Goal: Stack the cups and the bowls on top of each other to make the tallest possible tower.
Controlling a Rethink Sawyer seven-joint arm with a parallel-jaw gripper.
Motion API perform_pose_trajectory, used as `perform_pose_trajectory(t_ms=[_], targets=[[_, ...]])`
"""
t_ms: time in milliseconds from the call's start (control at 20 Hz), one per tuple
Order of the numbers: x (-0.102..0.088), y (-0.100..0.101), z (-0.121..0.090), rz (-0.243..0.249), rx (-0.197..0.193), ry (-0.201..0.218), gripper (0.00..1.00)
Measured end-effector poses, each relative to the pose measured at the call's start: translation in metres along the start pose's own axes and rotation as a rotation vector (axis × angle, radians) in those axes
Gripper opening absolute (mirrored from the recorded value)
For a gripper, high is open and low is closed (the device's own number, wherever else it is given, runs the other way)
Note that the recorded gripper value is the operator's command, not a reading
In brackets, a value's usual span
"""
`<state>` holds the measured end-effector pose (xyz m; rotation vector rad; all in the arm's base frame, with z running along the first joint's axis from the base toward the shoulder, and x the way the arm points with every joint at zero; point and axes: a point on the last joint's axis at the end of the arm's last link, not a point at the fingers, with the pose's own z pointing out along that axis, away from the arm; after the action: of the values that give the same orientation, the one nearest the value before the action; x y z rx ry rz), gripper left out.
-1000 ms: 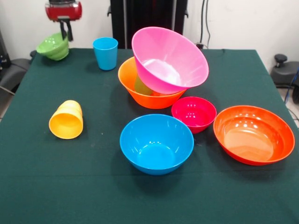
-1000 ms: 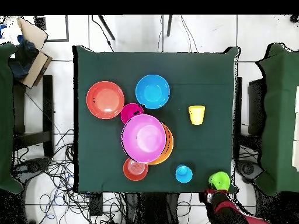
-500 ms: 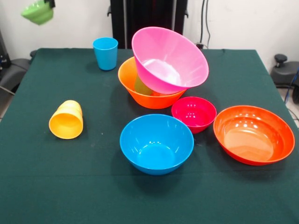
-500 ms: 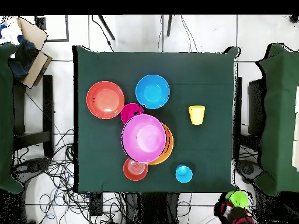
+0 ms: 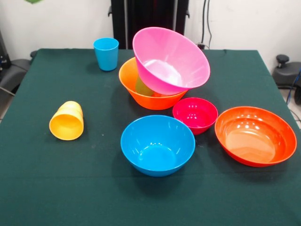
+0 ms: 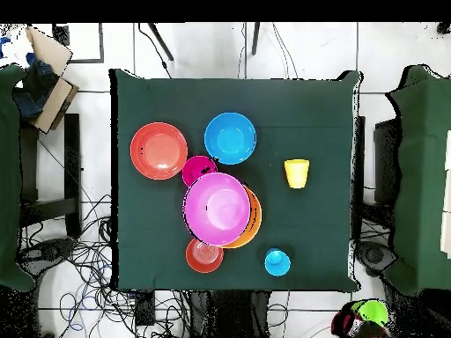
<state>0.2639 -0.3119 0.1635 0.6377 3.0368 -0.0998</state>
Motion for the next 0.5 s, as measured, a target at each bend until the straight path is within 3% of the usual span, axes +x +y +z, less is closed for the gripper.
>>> perform_pose_trajectory(t_ms=[350,500], targets=[[-0.009,0.006,-0.018,-0.004,0.026,-0.022,0.00],[-0.012,0.013,-0.034,0.034,0.036,-0.019,0.00]])
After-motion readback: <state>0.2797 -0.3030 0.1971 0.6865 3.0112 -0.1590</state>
